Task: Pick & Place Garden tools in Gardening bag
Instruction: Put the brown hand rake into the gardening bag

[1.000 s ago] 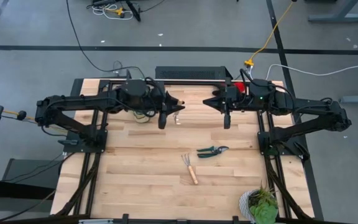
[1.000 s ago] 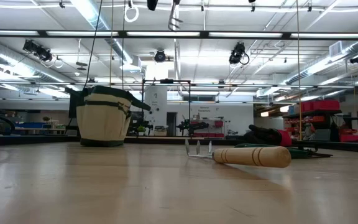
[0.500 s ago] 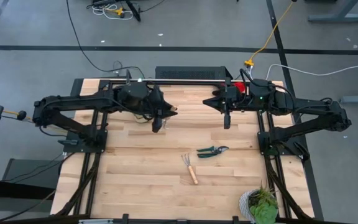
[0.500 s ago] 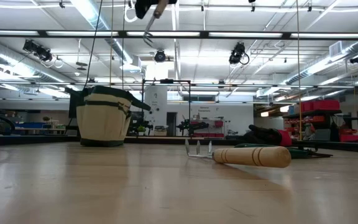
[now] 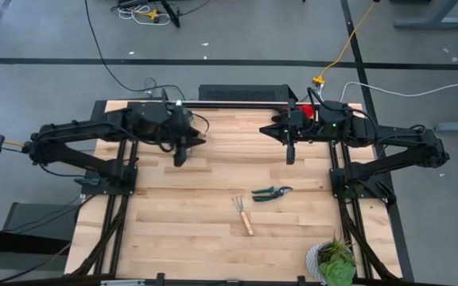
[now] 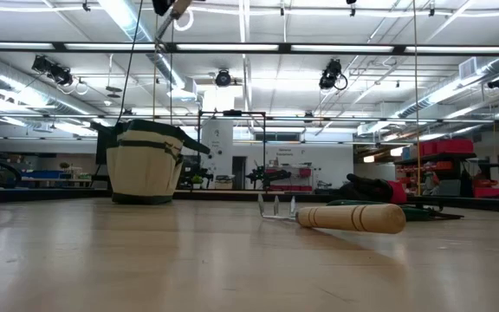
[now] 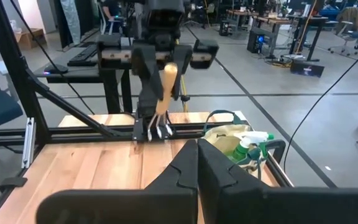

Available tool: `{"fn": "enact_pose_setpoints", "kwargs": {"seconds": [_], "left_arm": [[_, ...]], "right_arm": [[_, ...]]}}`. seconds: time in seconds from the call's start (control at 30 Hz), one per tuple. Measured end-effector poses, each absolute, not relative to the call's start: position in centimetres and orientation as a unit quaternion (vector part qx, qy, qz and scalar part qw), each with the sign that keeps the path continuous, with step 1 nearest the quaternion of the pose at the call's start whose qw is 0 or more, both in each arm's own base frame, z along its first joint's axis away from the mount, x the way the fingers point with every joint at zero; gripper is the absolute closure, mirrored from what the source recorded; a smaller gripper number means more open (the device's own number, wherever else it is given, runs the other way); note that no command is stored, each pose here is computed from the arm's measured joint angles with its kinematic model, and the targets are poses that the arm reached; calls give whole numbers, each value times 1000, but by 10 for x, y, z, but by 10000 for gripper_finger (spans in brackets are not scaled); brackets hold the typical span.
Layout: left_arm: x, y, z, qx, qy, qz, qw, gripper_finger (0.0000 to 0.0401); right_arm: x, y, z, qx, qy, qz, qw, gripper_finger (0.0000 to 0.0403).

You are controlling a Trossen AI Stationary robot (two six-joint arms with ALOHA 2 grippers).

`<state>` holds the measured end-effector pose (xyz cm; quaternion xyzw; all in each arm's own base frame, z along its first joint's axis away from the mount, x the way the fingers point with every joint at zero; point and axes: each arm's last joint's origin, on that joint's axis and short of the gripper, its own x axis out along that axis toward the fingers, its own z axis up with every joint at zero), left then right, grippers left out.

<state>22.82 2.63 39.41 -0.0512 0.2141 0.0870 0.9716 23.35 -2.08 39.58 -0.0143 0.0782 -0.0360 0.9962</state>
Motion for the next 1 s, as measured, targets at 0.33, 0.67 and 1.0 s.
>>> {"fn": "enact_pose_setpoints", "kwargs": {"seconds": [0.33, 0.67, 1.0], "left_arm": [[187, 25, 408, -53, 204, 138, 968, 322], [166, 25, 415, -44, 188, 177, 965, 322], [166, 26, 415, -42, 188, 192, 962, 322]], "right_arm": [[234, -21, 396, -13, 78, -36, 996, 401], [234, -21, 396, -13, 78, -36, 996, 401], [234, -21, 396, -13, 78, -36, 996, 401]]}}
